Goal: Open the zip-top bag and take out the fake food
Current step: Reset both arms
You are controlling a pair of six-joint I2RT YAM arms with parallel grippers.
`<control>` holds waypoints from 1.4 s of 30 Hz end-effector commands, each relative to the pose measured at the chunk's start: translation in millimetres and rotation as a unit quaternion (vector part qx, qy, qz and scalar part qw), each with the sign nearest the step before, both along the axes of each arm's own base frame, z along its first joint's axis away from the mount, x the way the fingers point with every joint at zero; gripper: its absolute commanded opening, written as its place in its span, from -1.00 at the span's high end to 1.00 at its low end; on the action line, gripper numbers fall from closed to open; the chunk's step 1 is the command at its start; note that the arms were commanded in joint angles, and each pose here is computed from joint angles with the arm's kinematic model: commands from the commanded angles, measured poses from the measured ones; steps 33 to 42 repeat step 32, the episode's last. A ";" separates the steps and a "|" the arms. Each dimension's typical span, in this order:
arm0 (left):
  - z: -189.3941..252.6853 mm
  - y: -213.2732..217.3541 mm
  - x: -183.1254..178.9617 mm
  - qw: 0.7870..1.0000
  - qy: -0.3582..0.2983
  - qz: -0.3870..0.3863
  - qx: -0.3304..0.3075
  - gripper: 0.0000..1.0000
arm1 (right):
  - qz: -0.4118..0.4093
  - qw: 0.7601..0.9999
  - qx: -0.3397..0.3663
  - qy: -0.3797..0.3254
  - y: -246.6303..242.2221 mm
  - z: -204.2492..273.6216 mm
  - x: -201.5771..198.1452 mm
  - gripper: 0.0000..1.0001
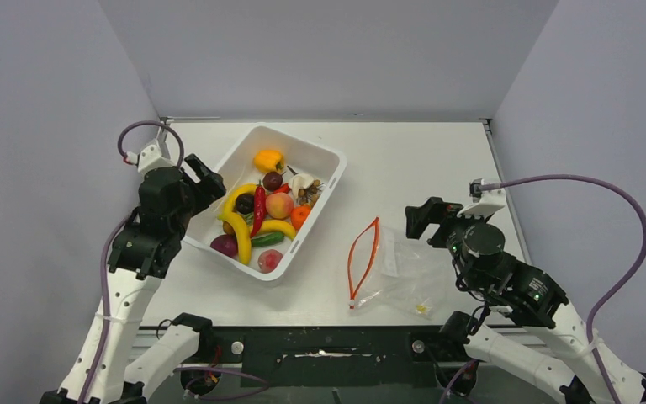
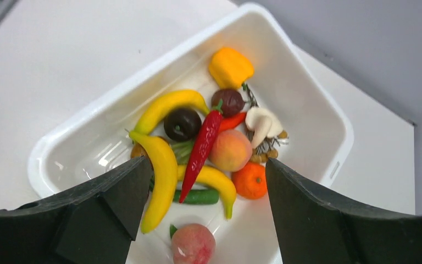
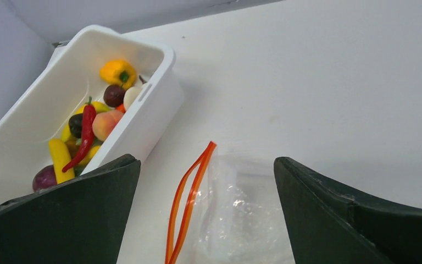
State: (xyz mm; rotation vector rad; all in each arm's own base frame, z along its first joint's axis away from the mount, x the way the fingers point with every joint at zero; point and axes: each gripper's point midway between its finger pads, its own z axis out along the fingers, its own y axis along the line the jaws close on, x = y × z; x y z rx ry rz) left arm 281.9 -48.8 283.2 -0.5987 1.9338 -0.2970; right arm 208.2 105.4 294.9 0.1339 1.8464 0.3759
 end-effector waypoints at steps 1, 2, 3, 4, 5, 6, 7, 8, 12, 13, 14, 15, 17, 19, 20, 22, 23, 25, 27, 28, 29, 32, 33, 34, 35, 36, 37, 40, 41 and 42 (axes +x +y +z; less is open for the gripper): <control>53.5 35.2 -11.9 0.995 -0.063 0.058 0.054 -0.53 | -0.070 0.993 -0.087 -0.041 -37.3 32.3 9.9 -0.95; 57.9 39.3 -14.2 0.994 -0.070 0.064 0.062 -0.53 | -0.074 0.992 -0.097 -0.041 -39.0 33.8 11.2 -0.95; 62.8 42.2 -16.7 0.992 -0.077 0.066 0.068 -0.53 | -0.078 0.990 -0.107 -0.040 -40.5 34.6 12.4 -0.95; 67.3 45.6 -18.9 0.991 -0.083 0.071 0.075 -0.53 | -0.083 0.989 -0.118 -0.035 -42.0 32.3 13.5 -0.95; 70.0 47.6 -21.4 0.990 -0.088 0.071 0.081 -0.53 | -0.091 0.987 -0.129 -0.030 -44.3 29.2 14.7 -0.95; 73.2 49.5 -23.2 0.989 -0.093 0.073 0.085 -0.53 | -0.099 0.985 -0.139 -0.023 -46.7 24.9 15.8 -0.95; 75.8 50.7 -25.0 0.989 -0.097 0.073 0.088 -0.53 | -0.104 0.984 -0.145 -0.018 -48.1 21.0 16.8 -0.95; 77.4 50.9 -25.9 0.988 -0.101 0.072 0.090 -0.53 | -0.110 0.983 -0.147 -0.013 -49.8 17.6 18.0 -0.95; 78.2 50.6 -28.1 0.988 -0.108 0.068 0.089 -0.54 | -0.090 0.986 -0.140 0.006 -46.8 -1.3 31.0 -0.95; 77.8 49.9 -27.8 0.988 -0.108 0.067 0.088 -0.54 | -0.080 0.986 -0.141 0.023 -47.4 -9.9 37.5 -0.95; 77.7 49.3 -27.7 0.988 -0.108 0.065 0.088 -0.54 | -0.069 0.986 -0.141 0.046 -47.8 -20.5 45.3 -0.95; 77.3 49.1 -27.8 0.988 -0.107 0.065 0.087 -0.54 | -0.066 0.985 -0.140 0.072 -54.5 -30.6 53.5 -0.95; 77.6 48.6 -28.8 0.989 -0.106 0.063 0.086 -0.54 | -0.058 0.984 -0.118 0.116 -67.8 -44.1 67.8 -0.95; 80.2 50.4 -32.0 0.988 -0.109 0.066 0.086 -0.54 | -0.052 0.988 -0.090 0.113 -78.5 -38.7 75.5 -0.95; 81.2 51.6 -33.9 0.988 -0.110 0.068 0.086 -0.54 | -0.054 0.991 -0.083 0.095 -83.3 -28.4 76.9 -0.95; 84.5 54.1 -38.3 0.987 -0.115 0.072 0.087 -0.54 | -0.052 0.995 -0.084 0.028 -84.8 8.3 72.5 -0.95; 86.1 55.8 -40.3 0.986 -0.117 0.075 0.087 -0.54 | -0.049 0.995 -0.084 0.000 -84.0 24.6 68.7 -0.95; 88.1 57.8 -42.8 0.986 -0.119 0.079 0.088 -0.54 | -0.047 0.994 -0.080 -0.053 -82.7 55.7 58.6 -0.95; 90.7 58.7 -44.6 0.985 -0.123 0.081 0.087 -0.55 | -0.047 0.993 -0.076 -0.084 -82.0 75.2 49.8 -0.95; 91.7 58.7 -44.6 0.985 -0.127 0.081 0.085 -0.55 | -0.046 0.992 -0.074 -0.089 -81.8 79.2 47.1 -0.95; 92.2 58.8 -44.6 0.984 -0.130 0.082 0.084 -0.55 | -0.045 0.992 -0.073 -0.089 -81.2 80.1 45.5 -0.95; 91.7 58.3 -42.7 0.985 -0.130 0.083 0.082 -0.55 | -0.039 0.994 -0.070 -0.069 -79.0 68.9 45.8 -0.95; 91.7 58.3 -42.7 0.985 -0.130 0.083 0.082 -0.55 | -0.039 0.994 -0.070 -0.069 -79.0 68.9 45.8 -0.95; 91.7 58.3 -42.7 0.985 -0.130 0.083 0.082 -0.55 | -0.039 0.994 -0.070 -0.069 -79.0 68.9 45.8 -0.95; 91.7 58.3 -42.7 0.985 -0.130 0.083 0.082 -0.55 | -0.039 0.994 -0.070 -0.069 -79.0 68.9 45.8 -0.95; 91.7 58.3 -42.7 0.985 -0.130 0.083 0.082 -0.55 | -0.039 0.994 -0.070 -0.069 -79.0 68.9 45.8 -0.95; 91.7 58.3 -42.7 0.985 -0.130 0.083 0.082 -0.55 | -0.039 0.994 -0.070 -0.069 -79.0 68.9 45.8 -0.95; 91.7 58.3 -42.7 0.985 -0.130 0.083 0.082 -0.55 | -0.039 0.994 -0.070 -0.069 -79.0 68.9 45.8 -0.95; 91.7 58.3 -42.7 0.985 -0.130 0.083 0.082 -0.55 | -0.039 0.994 -0.070 -0.069 -79.0 68.9 45.8 -0.95; 91.7 58.3 -42.7 0.985 -0.130 0.083 0.082 -0.55 | -0.039 0.994 -0.070 -0.069 -79.0 68.9 45.8 -0.95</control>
